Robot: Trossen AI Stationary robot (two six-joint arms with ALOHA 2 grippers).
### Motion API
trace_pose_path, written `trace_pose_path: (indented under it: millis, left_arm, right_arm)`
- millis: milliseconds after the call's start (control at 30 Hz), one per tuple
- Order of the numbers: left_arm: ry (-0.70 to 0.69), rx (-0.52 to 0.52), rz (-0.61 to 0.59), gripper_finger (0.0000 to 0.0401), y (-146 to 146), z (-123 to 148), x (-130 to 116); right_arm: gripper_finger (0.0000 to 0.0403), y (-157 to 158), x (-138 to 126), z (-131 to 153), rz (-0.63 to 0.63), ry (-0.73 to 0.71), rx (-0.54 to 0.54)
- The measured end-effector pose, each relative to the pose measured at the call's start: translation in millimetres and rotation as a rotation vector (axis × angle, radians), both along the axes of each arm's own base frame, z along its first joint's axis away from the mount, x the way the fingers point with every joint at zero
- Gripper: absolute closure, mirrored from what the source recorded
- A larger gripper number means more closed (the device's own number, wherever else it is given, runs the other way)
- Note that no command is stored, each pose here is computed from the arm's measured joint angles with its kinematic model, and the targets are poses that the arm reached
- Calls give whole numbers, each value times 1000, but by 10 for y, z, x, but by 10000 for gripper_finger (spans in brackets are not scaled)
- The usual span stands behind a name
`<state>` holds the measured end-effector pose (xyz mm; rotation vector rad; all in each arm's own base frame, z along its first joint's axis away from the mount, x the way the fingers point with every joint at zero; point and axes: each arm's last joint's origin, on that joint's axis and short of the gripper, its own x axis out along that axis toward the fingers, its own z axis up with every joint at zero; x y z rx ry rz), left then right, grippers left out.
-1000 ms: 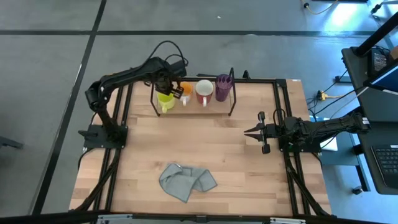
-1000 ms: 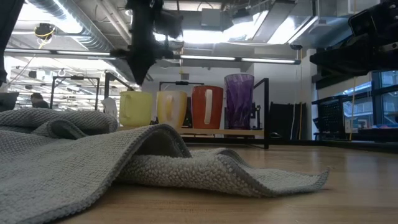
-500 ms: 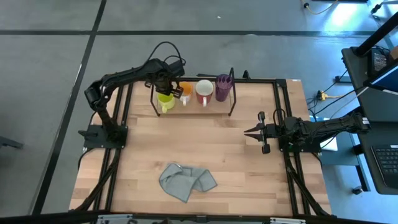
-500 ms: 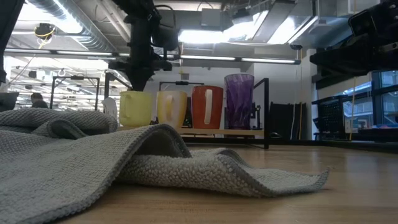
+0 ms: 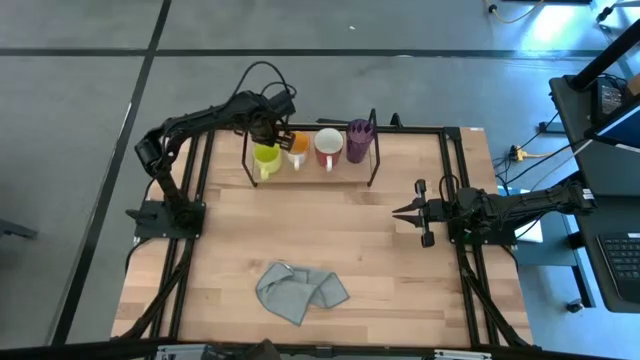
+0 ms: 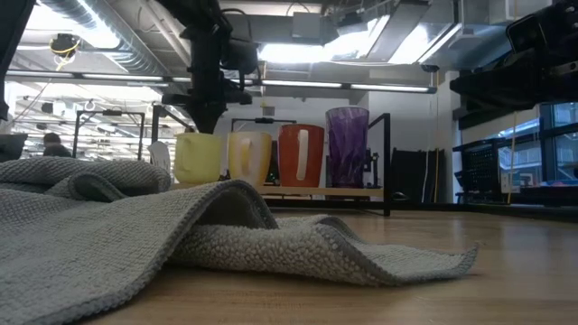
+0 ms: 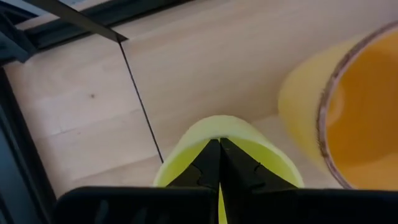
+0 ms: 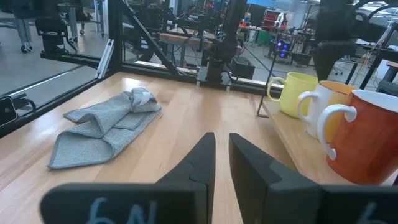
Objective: Stack small to large cups/mugs on shelf
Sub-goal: Put the yellow-green mug on the shelf
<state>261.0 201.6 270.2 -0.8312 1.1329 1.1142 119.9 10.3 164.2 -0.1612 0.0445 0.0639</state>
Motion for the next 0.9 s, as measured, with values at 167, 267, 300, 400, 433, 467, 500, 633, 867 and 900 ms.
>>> trace_pose_path:
  millis: [167,267,300,400,433,467,500,633,867,900]
  left_arm:
    - [11,16,10,401,57,2,-41]
    - [10,18,19,401,84,3,-61]
    - [7,20,20,401,89,3,-60]
    - [-5,28,20,401,99,5,-51]
    - [-10,31,20,401,102,7,-45]
    - [-16,37,16,401,102,8,-35]
    - [-24,43,12,401,104,11,-24]
    - [-44,52,7,401,108,15,-1]
    - [-56,37,6,401,108,15,-2]
    - [-61,31,8,401,106,14,0]
  right_arm:
    - [353,0,0,0,0,0,0]
    - [353,0,0,0,0,0,0]
    - [353,0,0,0,0,0,0]
    - [353,0,0,0,0,0,0]
    - [353,0,0,0,0,0,0]
    - [353,0,0,0,0,0,0]
    - [353,0,0,0,0,0,0]
    - [353,0,0,0,0,0,0]
    - [353,0,0,0,0,0,0]
    - [353,0,0,0,0,0,0]
